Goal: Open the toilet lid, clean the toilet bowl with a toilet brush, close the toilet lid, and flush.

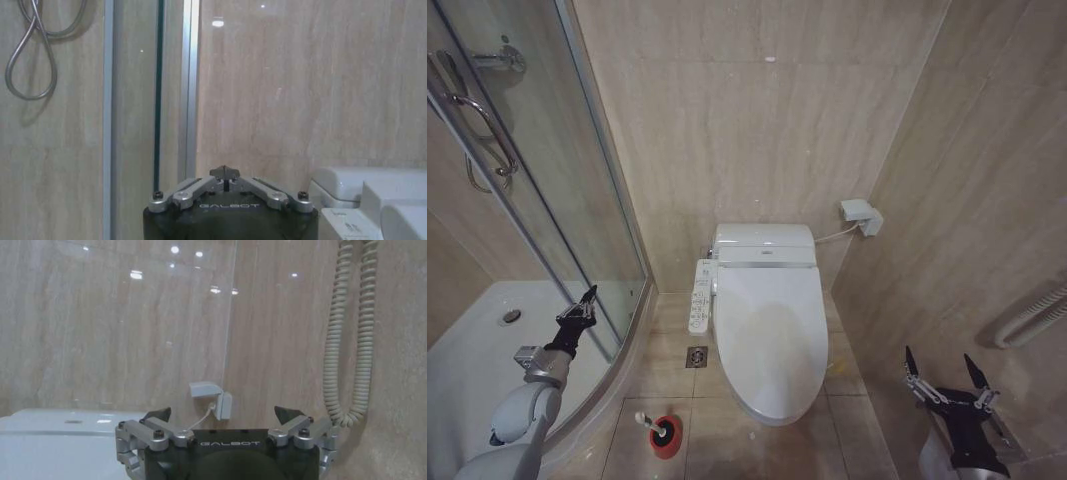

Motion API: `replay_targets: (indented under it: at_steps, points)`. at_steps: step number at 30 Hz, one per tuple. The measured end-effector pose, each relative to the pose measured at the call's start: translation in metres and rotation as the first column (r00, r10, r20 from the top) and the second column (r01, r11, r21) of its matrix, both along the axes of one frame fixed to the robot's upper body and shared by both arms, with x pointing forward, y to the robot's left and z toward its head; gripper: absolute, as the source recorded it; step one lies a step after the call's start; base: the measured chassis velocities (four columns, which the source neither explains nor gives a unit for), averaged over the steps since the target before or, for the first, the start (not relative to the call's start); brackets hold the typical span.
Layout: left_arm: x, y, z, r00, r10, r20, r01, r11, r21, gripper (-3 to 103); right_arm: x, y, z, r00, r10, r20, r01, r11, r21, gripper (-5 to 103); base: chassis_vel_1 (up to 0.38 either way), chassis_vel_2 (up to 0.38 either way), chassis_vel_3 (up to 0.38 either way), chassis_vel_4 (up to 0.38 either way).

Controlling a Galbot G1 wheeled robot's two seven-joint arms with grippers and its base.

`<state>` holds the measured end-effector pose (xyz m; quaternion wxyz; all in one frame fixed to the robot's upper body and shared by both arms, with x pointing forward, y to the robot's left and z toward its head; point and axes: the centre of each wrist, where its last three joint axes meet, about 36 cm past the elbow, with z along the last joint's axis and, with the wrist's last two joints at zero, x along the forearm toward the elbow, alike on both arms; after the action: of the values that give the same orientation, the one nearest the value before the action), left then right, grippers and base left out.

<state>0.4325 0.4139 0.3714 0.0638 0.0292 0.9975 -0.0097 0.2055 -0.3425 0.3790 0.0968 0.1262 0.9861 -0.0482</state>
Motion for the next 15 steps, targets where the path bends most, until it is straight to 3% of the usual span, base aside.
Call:
replay_targets:
  at_steps: [6, 15]
  points:
    - [-0.003, -0.003, -0.005, 1.0, -0.001, 0.014, 0.001, 1.0, -0.003, 0, 0.0, 0.0, 0.0, 1.0, 0.0, 0.0, 0.0, 1.0, 0.0, 100, 0.0, 0.0, 0.0, 0.0]
    - [-0.004, -0.01, -0.021, 0.997, 0.029, 0.069, -0.033, 0.998, 0.05, 0, 0.0, 0.0, 0.0, 1.0, 0.0, 0.0, 0.0, 1.0, 0.0, 100, -0.026, 0.027, 0.031, -0.03]
